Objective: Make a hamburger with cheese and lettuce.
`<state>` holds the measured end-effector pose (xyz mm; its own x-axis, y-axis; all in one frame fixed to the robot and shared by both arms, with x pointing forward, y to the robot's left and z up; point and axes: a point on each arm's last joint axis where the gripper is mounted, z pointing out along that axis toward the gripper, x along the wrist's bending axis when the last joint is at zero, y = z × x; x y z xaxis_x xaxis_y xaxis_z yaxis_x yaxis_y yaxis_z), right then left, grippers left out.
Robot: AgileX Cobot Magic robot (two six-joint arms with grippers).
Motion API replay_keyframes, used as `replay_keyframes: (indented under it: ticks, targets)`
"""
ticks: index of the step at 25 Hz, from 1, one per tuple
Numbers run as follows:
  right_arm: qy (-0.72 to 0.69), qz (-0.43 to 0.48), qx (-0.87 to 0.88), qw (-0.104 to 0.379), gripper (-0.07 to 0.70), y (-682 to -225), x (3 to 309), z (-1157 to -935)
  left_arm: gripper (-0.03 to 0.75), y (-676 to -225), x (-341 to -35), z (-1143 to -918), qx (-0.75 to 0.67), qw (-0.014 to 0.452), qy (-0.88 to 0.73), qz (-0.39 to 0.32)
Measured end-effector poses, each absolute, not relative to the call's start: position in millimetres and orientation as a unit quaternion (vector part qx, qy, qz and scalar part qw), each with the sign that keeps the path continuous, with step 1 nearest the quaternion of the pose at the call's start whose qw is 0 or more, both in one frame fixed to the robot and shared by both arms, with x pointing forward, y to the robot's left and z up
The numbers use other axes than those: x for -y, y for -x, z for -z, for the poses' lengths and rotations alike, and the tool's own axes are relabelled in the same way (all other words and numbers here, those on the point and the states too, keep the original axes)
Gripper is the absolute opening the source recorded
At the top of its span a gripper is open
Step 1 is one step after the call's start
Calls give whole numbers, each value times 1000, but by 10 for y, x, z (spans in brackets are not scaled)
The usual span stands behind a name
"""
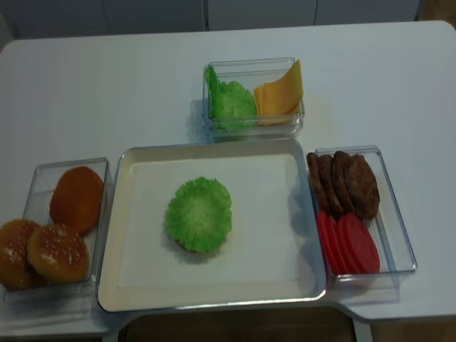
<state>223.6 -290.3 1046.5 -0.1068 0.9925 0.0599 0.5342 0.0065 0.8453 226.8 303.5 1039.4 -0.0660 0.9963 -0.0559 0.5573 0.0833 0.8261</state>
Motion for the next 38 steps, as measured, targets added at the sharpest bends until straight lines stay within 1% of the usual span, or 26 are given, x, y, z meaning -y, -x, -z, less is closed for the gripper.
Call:
replay_keyframes:
  ticks: [5, 18, 28, 38]
  targets:
    - [-595, -375, -637, 317, 428, -2289, 2922, -10425, 368, -2268, -3035, -10394, -654, 338, -594, -325]
    - [-594, -374, -637, 318, 426, -2298, 2923, -10413, 368, -2268, -3035, -10394, -654, 338, -594, -325]
    - [-594, -374, -637, 319, 381, -2299, 2924, -10415, 358, -2268, -3035, -10394, -654, 338, -594, -325]
    - [-594, -375, -636, 318, 363, -2300, 2922, -10415, 358, -2268, -3035, -10394, -654, 338, -594, -325]
